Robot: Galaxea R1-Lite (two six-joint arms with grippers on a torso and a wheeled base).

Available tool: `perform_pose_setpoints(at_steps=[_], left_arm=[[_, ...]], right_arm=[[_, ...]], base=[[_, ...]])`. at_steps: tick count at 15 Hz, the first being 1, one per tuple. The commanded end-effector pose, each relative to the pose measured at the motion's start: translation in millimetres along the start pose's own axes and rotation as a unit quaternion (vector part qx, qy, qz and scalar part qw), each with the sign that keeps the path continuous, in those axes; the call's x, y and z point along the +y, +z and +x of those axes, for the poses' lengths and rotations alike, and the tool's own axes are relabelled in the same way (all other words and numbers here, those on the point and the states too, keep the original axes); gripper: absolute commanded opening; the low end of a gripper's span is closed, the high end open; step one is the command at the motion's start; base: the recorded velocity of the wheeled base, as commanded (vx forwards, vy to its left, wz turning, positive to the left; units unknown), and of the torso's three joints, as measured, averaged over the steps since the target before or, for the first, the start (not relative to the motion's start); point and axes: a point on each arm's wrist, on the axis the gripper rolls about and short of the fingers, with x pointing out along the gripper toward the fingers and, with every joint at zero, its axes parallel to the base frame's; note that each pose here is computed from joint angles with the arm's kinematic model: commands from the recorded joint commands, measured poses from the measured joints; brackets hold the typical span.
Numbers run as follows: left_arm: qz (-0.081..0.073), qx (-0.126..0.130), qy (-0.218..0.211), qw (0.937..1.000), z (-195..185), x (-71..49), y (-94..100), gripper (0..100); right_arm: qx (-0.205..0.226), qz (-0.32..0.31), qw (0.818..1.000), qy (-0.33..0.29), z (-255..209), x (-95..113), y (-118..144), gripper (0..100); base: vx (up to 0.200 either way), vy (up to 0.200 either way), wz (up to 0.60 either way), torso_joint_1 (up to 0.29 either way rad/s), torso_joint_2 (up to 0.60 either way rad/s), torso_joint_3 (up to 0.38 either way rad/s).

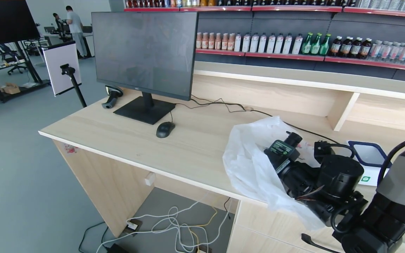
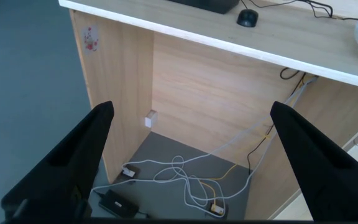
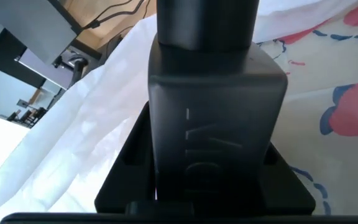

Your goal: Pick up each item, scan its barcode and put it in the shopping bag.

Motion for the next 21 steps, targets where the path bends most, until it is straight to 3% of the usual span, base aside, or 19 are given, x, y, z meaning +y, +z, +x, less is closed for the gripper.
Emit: perform_pose_setpoints(at_steps=[1,4,13,14,21], left_arm=[[0.0,0.0,0.0,1.0,0,0.0,0.0,100],[-0.001,0.001,0.0,1.0,0,0.0,-0.2,100],[0.0,0.0,0.0,1.0,0,0.0,0.0,100],[0.0,0.0,0.0,1.0,0,0.0,0.0,100],[0.0,-0.001,0.0,1.0,0,0.0,0.1,100]], right_arm=[[-0.002,-0.002,1.0,-0.018,8,-4,-11,0],[-0.018,-0.001,1.0,-0.019,18,-3,-11,0],[-0.012,-0.014,1.0,-0.024,19,-6,-15,0],[-0.011,-0.014,1.0,-0.023,18,-6,-15,100],[-0.042,-0.038,0.998,-0.023,23,1,-6,100]], base=[[0.0,0.0,0.0,0.0,0.0,0.0],[0.0,0.0,0.0,0.0,0.0,0.0],[0.0,0.0,0.0,0.0,0.0,0.0],[0.0,0.0,0.0,0.0,0.0,0.0],[0.0,0.0,0.0,0.0,0.0,0.0]])
